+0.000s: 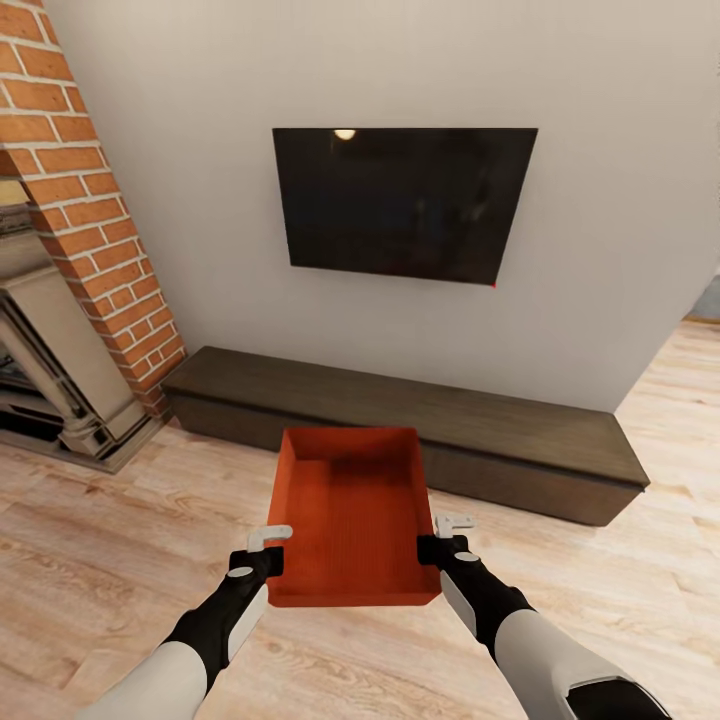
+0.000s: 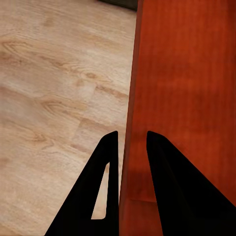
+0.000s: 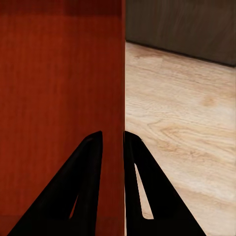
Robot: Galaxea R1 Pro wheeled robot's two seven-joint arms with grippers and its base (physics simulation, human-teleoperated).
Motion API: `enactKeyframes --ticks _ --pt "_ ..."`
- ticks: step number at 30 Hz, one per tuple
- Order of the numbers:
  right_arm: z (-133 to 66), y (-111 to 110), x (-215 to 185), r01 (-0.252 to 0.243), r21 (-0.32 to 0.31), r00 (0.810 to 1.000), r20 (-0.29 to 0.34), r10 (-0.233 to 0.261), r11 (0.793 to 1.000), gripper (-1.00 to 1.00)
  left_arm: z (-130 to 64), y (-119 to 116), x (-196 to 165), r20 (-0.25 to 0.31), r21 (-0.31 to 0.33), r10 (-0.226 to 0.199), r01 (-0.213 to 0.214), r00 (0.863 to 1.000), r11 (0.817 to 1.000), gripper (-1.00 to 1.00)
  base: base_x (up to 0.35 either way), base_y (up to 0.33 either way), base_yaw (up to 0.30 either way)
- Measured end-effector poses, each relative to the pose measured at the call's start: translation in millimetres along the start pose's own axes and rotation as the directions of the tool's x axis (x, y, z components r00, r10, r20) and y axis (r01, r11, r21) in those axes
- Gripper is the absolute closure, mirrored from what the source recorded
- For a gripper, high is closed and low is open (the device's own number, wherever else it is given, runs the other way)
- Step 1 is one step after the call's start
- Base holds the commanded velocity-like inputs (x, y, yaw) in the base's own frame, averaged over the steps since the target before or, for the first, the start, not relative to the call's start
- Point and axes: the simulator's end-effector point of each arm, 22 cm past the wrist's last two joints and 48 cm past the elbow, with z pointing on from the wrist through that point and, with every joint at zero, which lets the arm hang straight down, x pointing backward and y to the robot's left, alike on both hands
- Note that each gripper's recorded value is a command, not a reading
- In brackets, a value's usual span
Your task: Move the two storage containers from the living room to the garage. In the garage, place one container on the floor and stack the other container on top of it (either order is fine).
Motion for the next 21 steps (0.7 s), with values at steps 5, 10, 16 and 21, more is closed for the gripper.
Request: enactKeyframes --ticks 5,10,16,21 --pt "-2.3 0 -5 0.001 0.0 1.0 0.009 -0.001 1.0 1.0 -2.1 0 -4 0.009 0.0 -0.002 0.002 1.0 1.0 1.0 0.0 0.0 0.0" --pt "-4.5 0 -9 0.001 0.0 1.0 0.017 -0.001 1.0 1.0 -4.3 0 -9 0.017 0.001 -0.004 0.003 1.0 1.0 1.0 0.0 0.0 0.0" --pt "-7.3 0 -15 0.001 0.0 1.0 0.027 -0.001 1.0 1.0 -6.9 0 -14 0.027 0.001 -0.005 0.005 1.0 1.0 1.0 0.0 0.0 0.0" --pt "-9.7 0 -19 0.002 0.0 0.999 0.036 -0.002 1.0 1.0 -9.2 0 -18 0.035 0.002 -0.007 0.007 0.999 1.0 1.0 0.0 0.0 0.0"
